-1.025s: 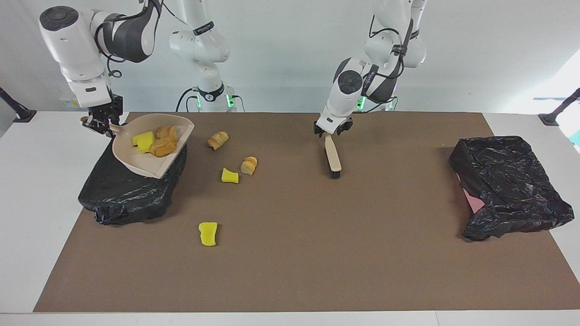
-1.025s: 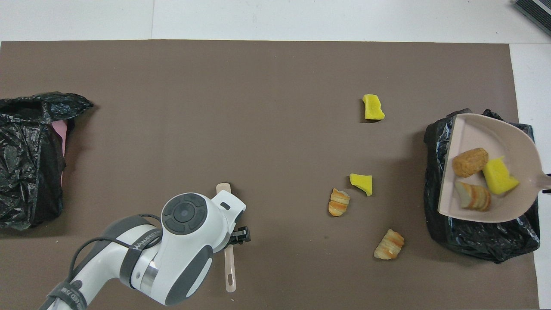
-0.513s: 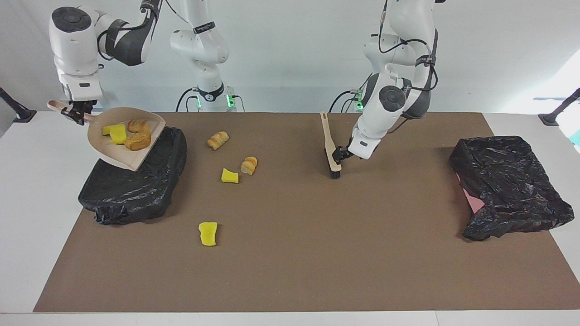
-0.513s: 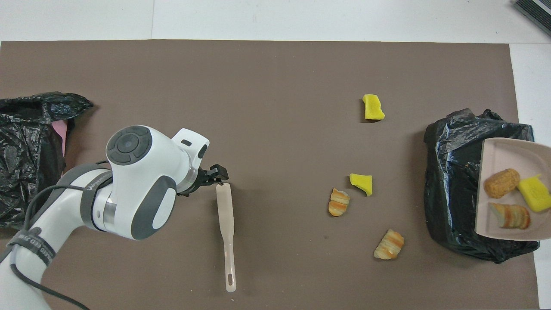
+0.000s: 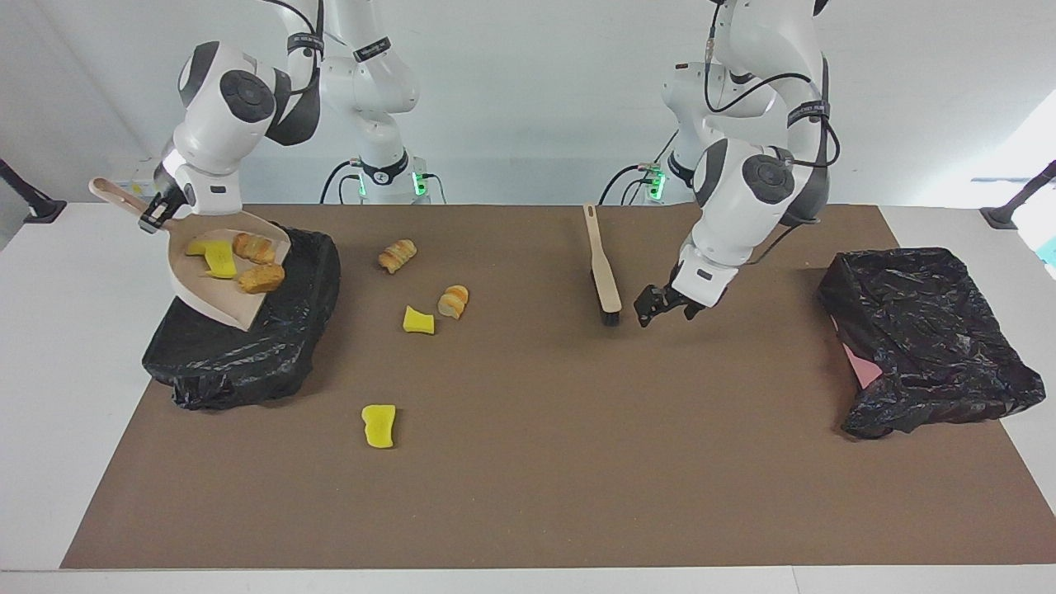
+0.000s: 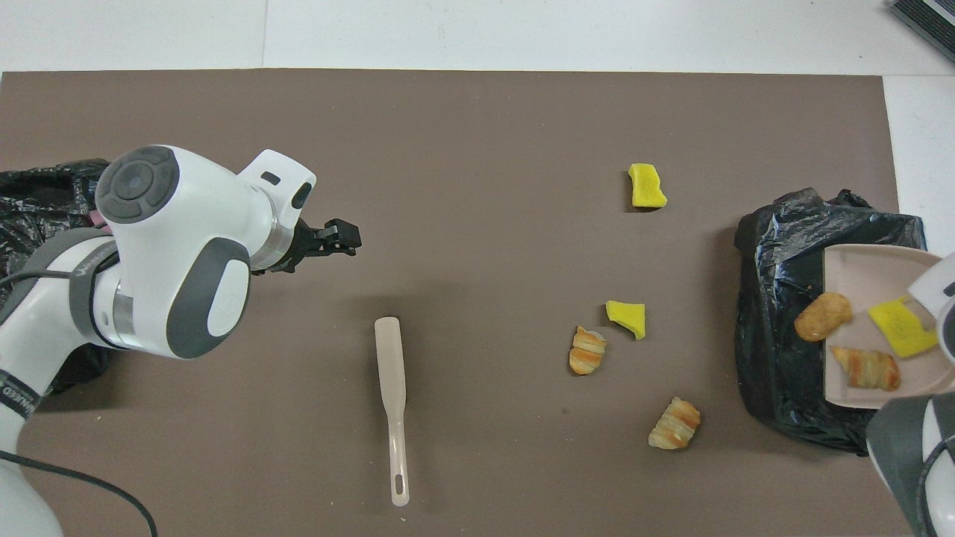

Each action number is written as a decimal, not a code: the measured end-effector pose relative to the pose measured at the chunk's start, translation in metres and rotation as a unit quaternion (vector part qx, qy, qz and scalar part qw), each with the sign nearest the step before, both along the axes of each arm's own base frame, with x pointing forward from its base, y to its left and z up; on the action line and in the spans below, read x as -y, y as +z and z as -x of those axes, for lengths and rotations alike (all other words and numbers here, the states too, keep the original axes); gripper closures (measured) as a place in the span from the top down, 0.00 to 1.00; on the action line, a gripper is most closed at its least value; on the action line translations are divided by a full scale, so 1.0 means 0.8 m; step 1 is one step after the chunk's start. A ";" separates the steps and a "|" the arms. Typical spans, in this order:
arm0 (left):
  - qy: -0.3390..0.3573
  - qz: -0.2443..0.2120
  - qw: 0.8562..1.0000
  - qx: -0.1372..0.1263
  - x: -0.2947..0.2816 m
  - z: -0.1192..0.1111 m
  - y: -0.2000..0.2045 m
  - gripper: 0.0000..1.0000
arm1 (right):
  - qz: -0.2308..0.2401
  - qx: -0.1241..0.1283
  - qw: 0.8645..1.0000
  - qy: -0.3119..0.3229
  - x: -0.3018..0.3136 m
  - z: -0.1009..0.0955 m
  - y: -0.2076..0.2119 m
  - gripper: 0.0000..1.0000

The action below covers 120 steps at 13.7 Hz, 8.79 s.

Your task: Sweep and dump trash in bin

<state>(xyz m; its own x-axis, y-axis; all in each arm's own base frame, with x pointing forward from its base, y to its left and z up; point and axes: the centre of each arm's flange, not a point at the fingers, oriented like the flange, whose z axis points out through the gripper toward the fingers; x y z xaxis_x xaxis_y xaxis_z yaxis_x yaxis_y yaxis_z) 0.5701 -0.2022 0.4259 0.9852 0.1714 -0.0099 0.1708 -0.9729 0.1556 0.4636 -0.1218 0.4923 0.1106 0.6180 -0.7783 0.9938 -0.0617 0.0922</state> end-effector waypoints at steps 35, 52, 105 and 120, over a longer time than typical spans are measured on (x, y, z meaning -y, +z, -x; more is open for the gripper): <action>-0.097 -0.071 0.992 -0.041 -0.218 0.012 0.228 1.00 | 0.063 0.092 0.990 -0.091 -0.106 -0.001 0.122 0.32; -0.126 -0.079 0.988 -0.040 -0.231 0.023 0.257 1.00 | -0.246 0.242 0.805 -0.482 -0.356 -0.194 -0.025 0.32; -0.119 -0.079 0.989 -0.040 -0.241 0.024 0.258 1.00 | -0.335 0.193 0.700 -0.600 -0.762 0.068 -0.131 0.68; -0.118 -0.079 0.989 -0.040 -0.242 0.024 0.258 1.00 | -0.351 0.193 0.702 -0.589 -0.778 0.181 -0.192 0.55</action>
